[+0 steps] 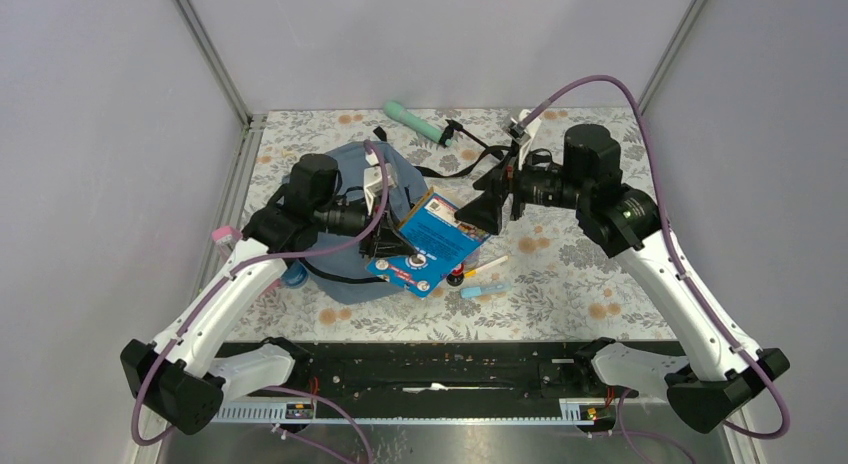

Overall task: Pack the student bag
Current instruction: Pick up the book from the center of the board.

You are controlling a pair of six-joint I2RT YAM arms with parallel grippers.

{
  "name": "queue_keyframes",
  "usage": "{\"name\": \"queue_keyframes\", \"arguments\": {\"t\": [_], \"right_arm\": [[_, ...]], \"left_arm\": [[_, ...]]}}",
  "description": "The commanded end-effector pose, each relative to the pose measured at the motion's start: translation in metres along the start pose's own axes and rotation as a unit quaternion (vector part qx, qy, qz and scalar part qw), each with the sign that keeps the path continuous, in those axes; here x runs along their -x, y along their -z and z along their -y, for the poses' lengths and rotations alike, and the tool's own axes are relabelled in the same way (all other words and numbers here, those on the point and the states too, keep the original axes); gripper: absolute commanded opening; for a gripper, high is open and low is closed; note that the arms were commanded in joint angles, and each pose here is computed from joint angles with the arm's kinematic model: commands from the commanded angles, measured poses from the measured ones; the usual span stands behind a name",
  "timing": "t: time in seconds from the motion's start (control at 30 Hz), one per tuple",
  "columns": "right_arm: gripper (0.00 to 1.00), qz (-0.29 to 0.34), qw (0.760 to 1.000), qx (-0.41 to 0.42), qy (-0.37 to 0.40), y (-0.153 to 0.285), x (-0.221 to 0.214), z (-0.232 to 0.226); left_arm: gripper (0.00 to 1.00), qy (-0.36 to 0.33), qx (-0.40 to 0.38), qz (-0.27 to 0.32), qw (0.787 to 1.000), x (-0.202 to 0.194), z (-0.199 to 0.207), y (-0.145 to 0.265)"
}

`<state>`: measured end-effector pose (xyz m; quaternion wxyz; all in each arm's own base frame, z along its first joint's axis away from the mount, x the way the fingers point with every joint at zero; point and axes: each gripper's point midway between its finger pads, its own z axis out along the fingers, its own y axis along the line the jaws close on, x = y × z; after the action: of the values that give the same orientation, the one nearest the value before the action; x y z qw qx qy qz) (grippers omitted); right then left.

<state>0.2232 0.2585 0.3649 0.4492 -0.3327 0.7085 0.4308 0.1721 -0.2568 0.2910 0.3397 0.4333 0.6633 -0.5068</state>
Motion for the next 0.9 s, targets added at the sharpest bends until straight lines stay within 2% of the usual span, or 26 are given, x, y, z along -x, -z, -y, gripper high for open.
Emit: {"name": "queue_keyframes", "arguments": {"t": [0.0,0.13,0.5,0.57,0.7,0.8,0.87], "right_arm": [[1.0,-0.016,0.996,0.087,0.006,0.007,0.0,-0.034],[1.0,-0.041,0.991,0.13,-0.004,0.001,-0.015,-0.044],[0.98,-0.098,0.977,0.187,-0.03,-0.018,-0.052,-0.063],[0.95,-0.103,0.976,0.188,-0.037,-0.017,-0.057,-0.063],[0.81,-0.109,0.974,0.194,-0.045,-0.011,-0.066,-0.067],[0.69,-0.111,0.972,0.199,-0.05,-0.008,-0.07,-0.07],[0.57,-0.111,0.971,0.204,-0.055,-0.006,-0.069,-0.073]], "left_arm": [[0.0,-0.056,-0.045,0.015,0.997,0.017,0.02,0.0],[0.0,-0.049,-0.084,0.004,0.995,0.013,0.033,-0.003],[0.0,-0.06,-0.111,-0.003,0.992,0.01,0.044,-0.002],[0.0,-0.065,-0.111,-0.002,0.992,0.011,0.045,-0.001],[0.0,-0.07,-0.099,-0.004,0.993,0.011,0.043,0.0],[0.0,-0.072,-0.095,-0.005,0.993,0.011,0.042,0.0],[0.0,-0.071,-0.087,-0.006,0.994,0.011,0.039,0.0]]}}
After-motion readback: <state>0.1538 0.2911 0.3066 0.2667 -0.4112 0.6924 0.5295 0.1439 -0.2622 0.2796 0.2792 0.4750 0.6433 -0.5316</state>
